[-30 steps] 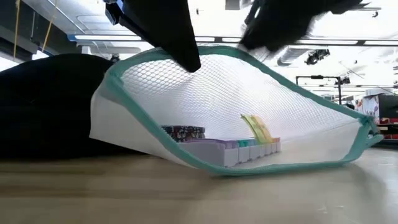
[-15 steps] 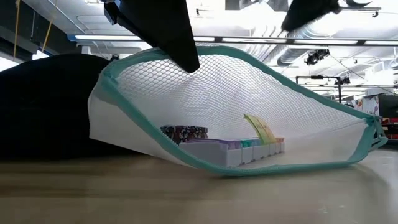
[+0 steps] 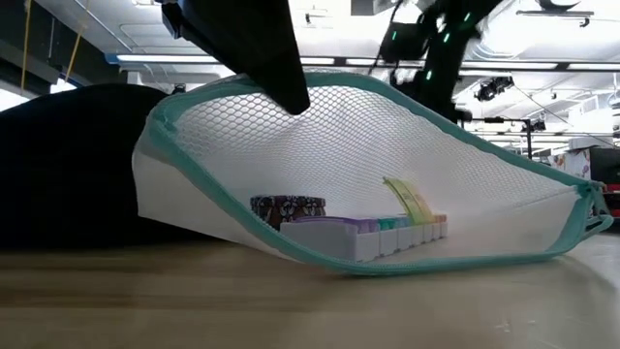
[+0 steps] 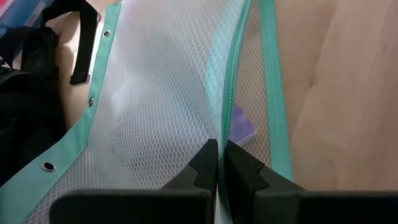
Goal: Unpack backpack
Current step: Put the grey box into the zip bag
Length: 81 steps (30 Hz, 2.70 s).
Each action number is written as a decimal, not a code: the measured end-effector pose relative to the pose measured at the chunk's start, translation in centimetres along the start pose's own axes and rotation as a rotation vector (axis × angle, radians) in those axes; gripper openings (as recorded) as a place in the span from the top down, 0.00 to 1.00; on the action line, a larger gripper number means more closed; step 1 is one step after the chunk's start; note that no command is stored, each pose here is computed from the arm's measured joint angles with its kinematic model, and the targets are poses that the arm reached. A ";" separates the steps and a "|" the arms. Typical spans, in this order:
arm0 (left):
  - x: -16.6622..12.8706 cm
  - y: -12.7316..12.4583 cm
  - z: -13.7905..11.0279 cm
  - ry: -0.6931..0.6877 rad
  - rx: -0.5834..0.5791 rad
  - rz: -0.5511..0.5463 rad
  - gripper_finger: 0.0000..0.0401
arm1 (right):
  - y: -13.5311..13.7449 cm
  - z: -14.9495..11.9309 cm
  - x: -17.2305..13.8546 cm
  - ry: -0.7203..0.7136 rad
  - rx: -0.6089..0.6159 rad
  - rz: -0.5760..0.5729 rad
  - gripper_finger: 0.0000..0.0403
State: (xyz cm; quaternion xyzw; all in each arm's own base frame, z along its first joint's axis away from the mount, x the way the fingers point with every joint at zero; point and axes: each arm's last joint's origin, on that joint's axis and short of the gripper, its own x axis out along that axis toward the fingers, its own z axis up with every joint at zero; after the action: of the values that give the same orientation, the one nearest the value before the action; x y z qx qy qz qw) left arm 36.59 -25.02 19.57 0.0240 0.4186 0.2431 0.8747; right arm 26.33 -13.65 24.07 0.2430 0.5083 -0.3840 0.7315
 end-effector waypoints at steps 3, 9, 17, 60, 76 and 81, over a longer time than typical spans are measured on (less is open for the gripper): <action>0.0 0.0 0.0 0.000 0.008 0.000 1.00 | 0.0 0.6 3.0 0.057 0.005 -0.034 0.10; 0.0 0.0 0.0 0.001 0.008 0.000 1.00 | 0.0 0.6 7.0 0.156 -0.005 -0.099 0.06; 0.0 0.0 0.0 0.001 0.008 0.000 1.00 | -0.6 0.5 9.4 0.216 0.021 -0.153 0.06; -0.4 -0.3 -0.3 0.000 0.018 -0.010 1.00 | -1.3 -2.1 0.7 0.263 -0.253 -0.154 0.49; -0.4 -0.4 -0.4 0.014 0.041 -0.028 1.00 | -5.1 0.2 7.7 0.408 -0.272 -0.099 0.06; -0.4 -0.4 -0.4 0.013 0.040 -0.028 1.00 | -4.8 0.0 9.4 0.462 -0.303 -0.104 0.09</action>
State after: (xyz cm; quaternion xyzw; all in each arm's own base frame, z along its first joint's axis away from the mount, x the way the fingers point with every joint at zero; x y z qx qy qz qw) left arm 36.25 -25.60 19.53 0.0340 0.4296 0.2224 0.8746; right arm 24.16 -19.43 15.49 0.1855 0.7250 -0.2753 0.6035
